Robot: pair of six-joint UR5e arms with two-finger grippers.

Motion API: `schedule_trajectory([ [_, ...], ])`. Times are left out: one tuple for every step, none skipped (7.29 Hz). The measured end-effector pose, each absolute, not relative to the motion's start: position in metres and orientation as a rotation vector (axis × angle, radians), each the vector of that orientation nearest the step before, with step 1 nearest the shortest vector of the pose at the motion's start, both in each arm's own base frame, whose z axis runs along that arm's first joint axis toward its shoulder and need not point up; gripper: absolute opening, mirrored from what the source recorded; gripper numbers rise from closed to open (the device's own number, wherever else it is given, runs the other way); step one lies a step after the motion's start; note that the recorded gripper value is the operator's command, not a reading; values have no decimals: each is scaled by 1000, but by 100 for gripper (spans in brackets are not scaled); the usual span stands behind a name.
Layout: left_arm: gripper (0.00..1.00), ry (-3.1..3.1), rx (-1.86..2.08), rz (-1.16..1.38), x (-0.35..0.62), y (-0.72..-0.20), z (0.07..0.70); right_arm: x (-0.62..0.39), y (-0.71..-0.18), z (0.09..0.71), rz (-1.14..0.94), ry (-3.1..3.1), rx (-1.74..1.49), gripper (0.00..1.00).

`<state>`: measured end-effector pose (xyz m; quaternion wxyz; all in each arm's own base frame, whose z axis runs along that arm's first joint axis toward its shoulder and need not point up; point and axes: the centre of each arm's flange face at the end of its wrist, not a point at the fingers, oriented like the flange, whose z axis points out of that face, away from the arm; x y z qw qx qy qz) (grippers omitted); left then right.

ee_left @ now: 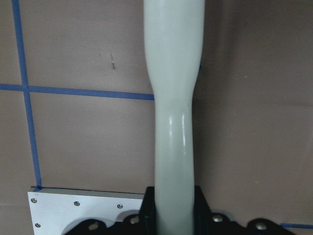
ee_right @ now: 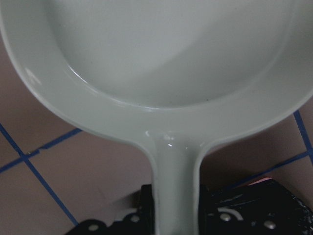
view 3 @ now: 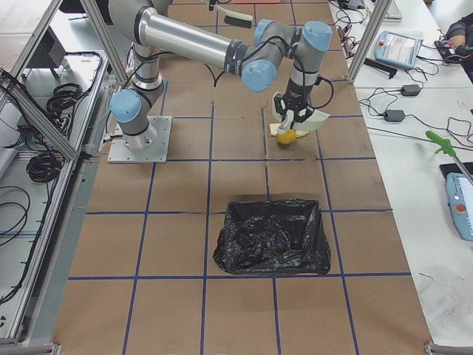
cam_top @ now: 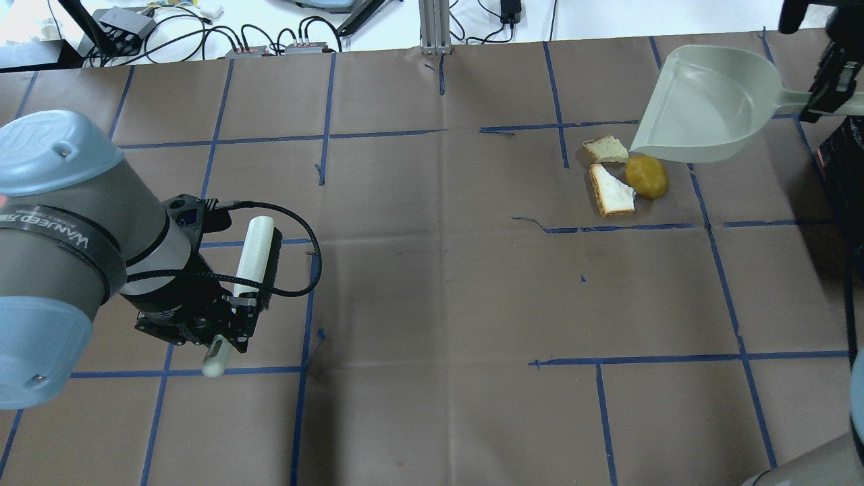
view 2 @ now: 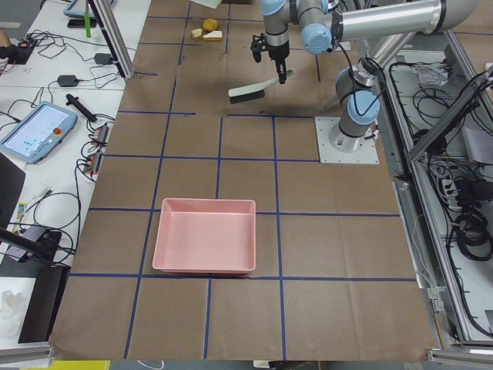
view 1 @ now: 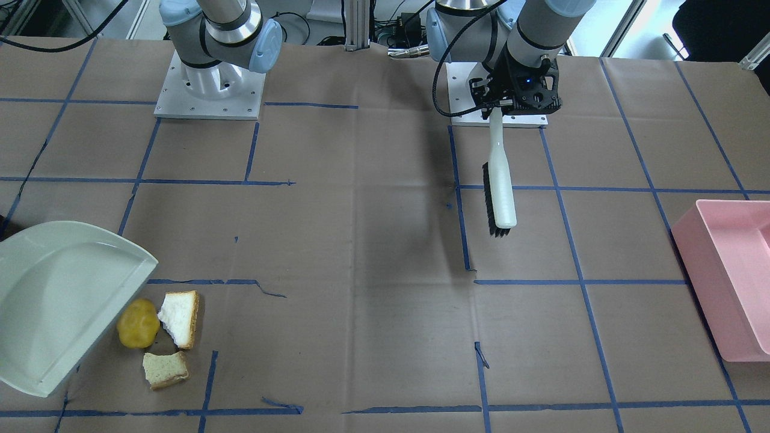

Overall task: Sweep and dump trash in nearest bin
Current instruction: 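Lift and carry the dustpan with the right gripper beyond the bread, then lower the dustpan beside the bread while the left gripper brings the brush over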

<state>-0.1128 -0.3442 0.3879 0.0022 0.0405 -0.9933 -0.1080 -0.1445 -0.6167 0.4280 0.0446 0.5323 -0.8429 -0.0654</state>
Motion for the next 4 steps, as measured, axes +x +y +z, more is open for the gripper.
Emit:
schedule_trajectory([
  [0, -3106, 127, -350, -114, -346, 385, -178, -617, 425, -190, -2483, 1707, 0],
  [0, -3088, 128, -356, -116, -348, 383, -203, -621, 418, -198, -2384, 1776, 0],
  [0, -3075, 128, -359, -117, -349, 382, -227, -628, 407, -208, -2276, 1846, 0],
  [0, -3065, 128, -361, -119, -350, 382, -247, -633, 395, -218, -2191, 1908, 0],
])
